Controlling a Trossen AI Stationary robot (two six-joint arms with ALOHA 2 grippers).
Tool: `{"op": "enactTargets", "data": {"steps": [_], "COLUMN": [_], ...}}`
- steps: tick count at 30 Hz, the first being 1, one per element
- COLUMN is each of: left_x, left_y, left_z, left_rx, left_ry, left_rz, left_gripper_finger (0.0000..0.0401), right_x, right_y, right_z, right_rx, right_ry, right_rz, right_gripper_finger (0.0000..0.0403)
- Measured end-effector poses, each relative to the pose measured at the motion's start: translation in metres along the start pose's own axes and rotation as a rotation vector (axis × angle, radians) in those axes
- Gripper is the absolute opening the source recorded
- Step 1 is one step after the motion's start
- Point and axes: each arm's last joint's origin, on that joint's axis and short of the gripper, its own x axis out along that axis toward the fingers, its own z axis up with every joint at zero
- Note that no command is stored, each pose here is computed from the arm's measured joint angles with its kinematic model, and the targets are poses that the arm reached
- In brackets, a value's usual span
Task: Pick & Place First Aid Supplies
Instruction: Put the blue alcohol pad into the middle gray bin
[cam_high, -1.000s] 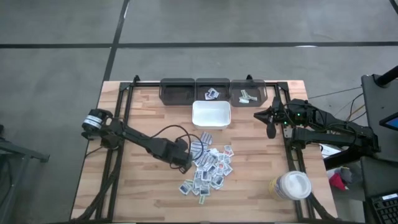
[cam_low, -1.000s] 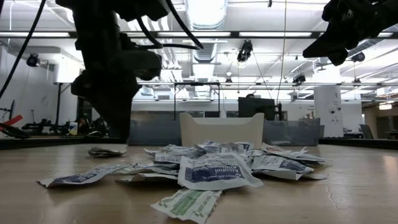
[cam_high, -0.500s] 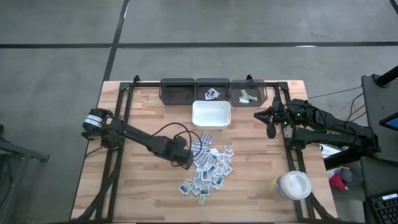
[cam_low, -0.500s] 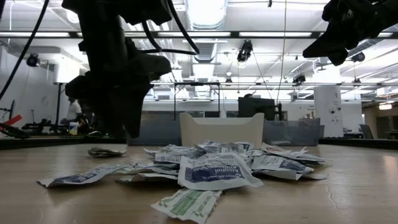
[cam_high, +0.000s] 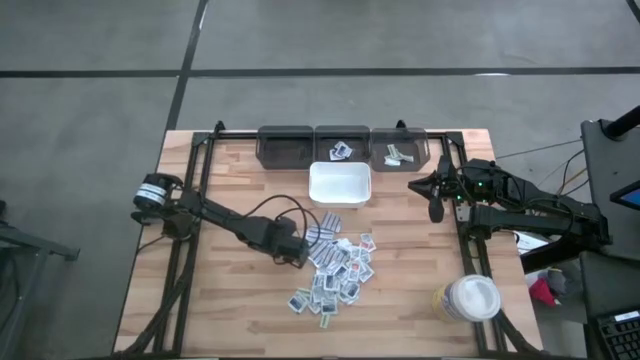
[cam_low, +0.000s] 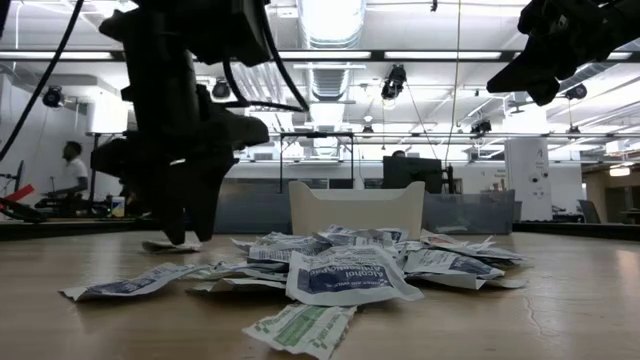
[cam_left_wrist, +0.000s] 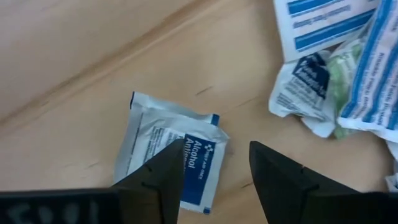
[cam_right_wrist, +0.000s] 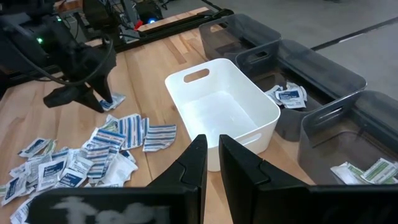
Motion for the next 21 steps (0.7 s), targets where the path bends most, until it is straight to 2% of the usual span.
{"op": "enactTargets", "data": {"steps": [8,21], "left_x": [0.011,0.043], "left_y": [0.005,0.007], "left_z": [-0.004,-0.010], "left_rx": [-0.006,0.013], "left_ry": [0.027,0.086], "left_rz": [0.003,0.093], "left_gripper_finger": [0.0169,0.0081], "right_x": [0.000,0.000], "right_y": [0.000,0.000], "right_z": [0.000,0.000], "right_rx": [0.000,0.000], "right_ry": [0.000,0.000], "right_rz": [0.000,0.000], "right_gripper_finger": [0.0038,0.0038]}}
